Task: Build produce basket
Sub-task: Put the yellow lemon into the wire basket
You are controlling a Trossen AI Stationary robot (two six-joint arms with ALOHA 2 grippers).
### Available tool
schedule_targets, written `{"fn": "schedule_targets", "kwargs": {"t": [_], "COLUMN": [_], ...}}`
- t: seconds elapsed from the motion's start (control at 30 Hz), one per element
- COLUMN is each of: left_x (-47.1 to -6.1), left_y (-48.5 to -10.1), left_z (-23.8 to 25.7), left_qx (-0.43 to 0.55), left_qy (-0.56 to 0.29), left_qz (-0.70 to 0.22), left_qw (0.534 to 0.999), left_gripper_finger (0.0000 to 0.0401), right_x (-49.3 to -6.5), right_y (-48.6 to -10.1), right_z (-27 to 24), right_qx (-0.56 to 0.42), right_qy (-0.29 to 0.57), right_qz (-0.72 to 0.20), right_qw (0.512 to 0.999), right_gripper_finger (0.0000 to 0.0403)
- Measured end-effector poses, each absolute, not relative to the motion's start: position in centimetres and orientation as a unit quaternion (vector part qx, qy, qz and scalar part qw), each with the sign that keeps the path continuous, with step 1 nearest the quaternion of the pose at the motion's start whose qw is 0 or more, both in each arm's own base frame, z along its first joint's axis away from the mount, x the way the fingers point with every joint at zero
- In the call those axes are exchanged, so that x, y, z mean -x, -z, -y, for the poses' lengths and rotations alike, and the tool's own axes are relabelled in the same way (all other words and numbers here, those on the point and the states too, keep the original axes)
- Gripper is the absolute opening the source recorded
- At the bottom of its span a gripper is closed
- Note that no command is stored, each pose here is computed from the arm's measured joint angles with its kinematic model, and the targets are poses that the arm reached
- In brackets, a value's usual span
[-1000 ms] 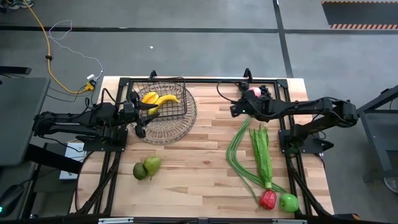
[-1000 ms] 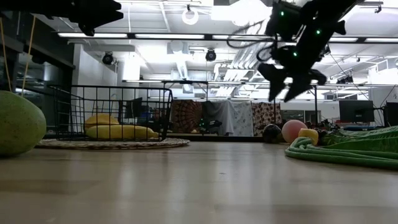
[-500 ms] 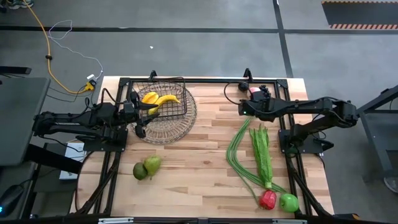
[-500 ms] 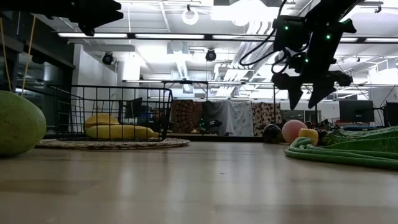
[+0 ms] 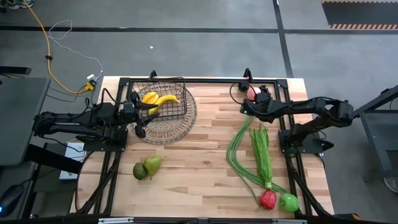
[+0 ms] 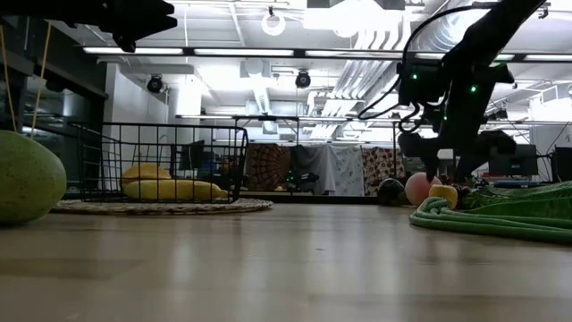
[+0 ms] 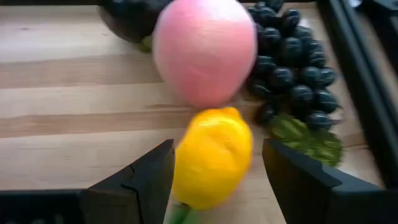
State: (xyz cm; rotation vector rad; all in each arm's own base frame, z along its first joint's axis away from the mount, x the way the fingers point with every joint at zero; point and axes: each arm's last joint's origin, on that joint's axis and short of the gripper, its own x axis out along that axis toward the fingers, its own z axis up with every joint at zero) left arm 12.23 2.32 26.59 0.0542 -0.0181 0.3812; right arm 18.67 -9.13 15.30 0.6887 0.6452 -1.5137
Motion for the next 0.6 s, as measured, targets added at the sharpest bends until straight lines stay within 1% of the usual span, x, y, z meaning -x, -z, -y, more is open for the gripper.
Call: {"fn": "schedule_targets", "kwargs": {"t": [0.2, 0.6], "left_x": [-12.2, -12.2], "left_y": [-26.6, -26.6], "left_z": [-2.3, -2.3], "left_qx": [-0.027, -0.027], "left_qy": [-0.189, -0.189], "left_qz": [0.009, 0.009], "left_qw": [0.982, 0.982], "left_gripper_finger": [0.0166, 0.0166], "right_x": [-18.8, -19.4], "right_y": [-14.9, -12.6], "right_z": [9.2, 10.3], "right_qx": [-0.300, -0.286], "right_qy": [0.668, 0.692], "right_qz": [-0.280, -0.287], "right_qw": [0.621, 0.598], "right_gripper_finger": [0.0233, 0.0233]}}
